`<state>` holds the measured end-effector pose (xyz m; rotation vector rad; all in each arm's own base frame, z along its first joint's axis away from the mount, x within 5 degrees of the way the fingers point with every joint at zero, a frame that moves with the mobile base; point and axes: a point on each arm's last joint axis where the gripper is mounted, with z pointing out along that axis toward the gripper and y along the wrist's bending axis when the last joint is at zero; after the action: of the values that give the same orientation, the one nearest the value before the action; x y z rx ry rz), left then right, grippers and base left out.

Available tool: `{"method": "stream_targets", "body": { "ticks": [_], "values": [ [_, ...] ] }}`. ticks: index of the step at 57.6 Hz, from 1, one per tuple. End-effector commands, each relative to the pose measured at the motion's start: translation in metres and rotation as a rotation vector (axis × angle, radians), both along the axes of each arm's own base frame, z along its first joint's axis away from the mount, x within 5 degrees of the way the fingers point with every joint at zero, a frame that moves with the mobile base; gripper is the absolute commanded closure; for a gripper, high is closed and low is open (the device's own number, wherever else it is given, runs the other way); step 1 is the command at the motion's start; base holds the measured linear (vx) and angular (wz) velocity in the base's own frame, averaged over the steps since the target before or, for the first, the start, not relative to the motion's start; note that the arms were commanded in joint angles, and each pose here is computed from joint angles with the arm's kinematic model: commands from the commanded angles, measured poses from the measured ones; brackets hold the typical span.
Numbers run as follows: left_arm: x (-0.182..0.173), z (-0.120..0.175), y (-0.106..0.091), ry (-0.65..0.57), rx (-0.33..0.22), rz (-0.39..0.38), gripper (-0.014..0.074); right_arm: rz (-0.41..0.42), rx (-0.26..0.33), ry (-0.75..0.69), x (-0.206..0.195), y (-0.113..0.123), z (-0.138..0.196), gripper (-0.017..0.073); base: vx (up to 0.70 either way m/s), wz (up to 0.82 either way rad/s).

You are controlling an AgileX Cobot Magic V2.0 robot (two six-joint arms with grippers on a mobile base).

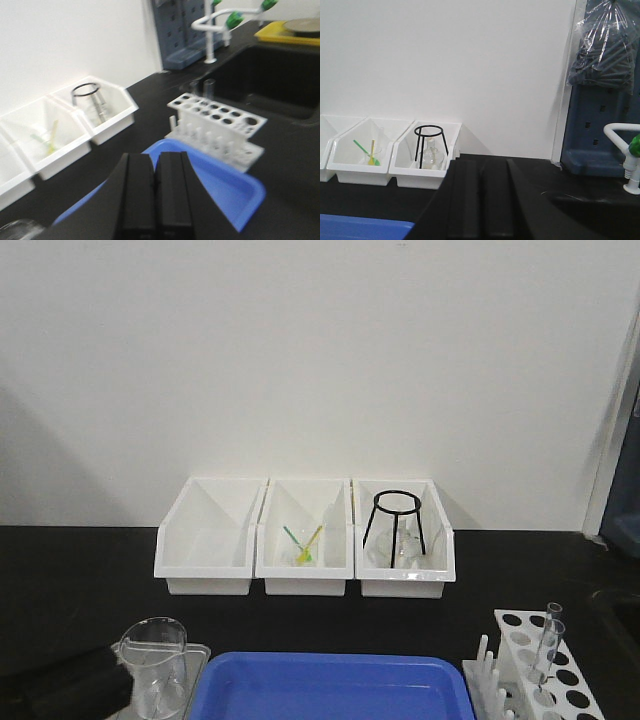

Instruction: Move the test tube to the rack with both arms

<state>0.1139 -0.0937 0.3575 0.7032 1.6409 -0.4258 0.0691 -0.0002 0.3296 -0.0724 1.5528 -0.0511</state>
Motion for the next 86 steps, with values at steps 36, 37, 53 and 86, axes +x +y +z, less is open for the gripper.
{"method": "stream_targets", "body": {
  "ticks": [36, 37, 53, 86],
  "values": [
    [-0.06, -0.153, 0.088, -0.187, -0.135, 0.603, 0.0601, 0.009, -0.009, -0.095, -0.001, 0.001, 0.015, 0.057, 0.0, 0.0],
    [-0.06, -0.153, 0.088, -0.175, -0.135, 0.602, 0.0601, 0.009, -0.009, -0.095, -0.001, 0.001, 0.015, 0.057, 0.0, 0.0],
    [-0.06, -0.152, 0.088, -0.168, -0.151, 0.602, 0.0601, 0.009, -0.009, -0.096, -0.001, 0.001, 0.016, 0.057, 0.0, 0.0],
    [-0.06, -0.152, 0.088, -0.167, -0.151, 0.602, 0.0601, 0.01, -0.009, -0.096, -0.001, 0.001, 0.016, 0.057, 0.0, 0.0]
  ]
}}
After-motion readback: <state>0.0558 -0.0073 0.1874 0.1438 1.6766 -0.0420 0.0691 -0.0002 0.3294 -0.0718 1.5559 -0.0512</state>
